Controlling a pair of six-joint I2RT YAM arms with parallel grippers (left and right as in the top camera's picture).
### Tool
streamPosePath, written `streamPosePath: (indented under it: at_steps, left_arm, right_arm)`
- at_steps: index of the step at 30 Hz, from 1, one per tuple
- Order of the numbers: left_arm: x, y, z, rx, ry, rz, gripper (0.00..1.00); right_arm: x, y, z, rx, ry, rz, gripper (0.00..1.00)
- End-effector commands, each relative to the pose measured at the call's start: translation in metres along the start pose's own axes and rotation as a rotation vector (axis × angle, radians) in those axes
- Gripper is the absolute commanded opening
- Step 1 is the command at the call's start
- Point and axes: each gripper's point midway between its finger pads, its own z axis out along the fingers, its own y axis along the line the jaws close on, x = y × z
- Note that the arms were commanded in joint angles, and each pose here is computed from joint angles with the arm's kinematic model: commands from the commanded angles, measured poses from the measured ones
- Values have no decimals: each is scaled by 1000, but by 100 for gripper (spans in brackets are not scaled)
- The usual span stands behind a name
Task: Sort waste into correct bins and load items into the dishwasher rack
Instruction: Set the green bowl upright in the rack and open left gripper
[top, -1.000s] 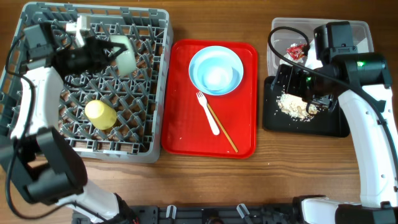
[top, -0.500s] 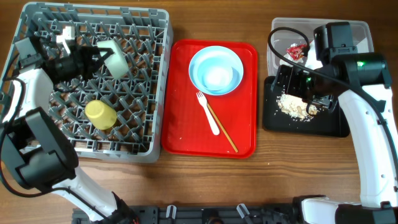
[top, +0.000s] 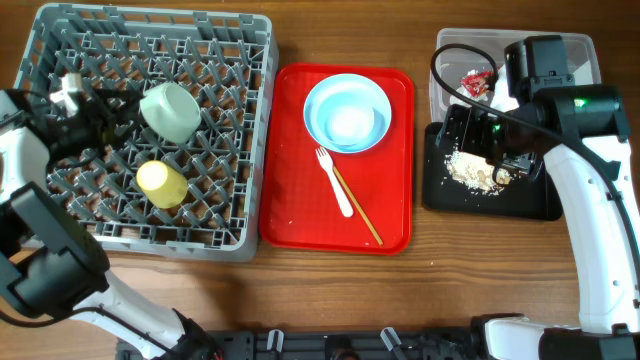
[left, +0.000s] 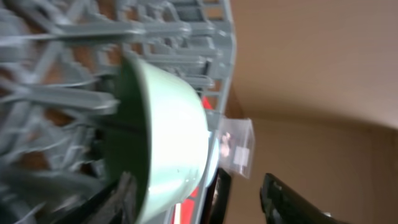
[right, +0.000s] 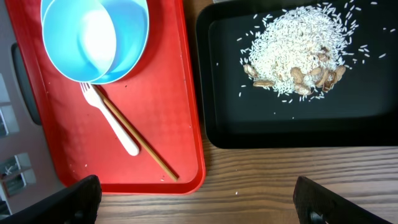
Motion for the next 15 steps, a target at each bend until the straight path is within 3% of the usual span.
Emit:
streamPosePath:
  at_steps: [1, 7, 15]
  left_arm:
    - [-15, 26, -21, -116, -71, -13, 70]
    - [-19, 20, -46, -142, -127, 32, 72]
    - [-9, -46, -64, -225, -213, 243, 74]
  right_arm:
    - [-3, -3, -4, 14, -18, 5, 100]
    - [-3, -3, -4, 14, -18, 5, 100]
    - [-2, -3, -4, 15, -14, 7, 100]
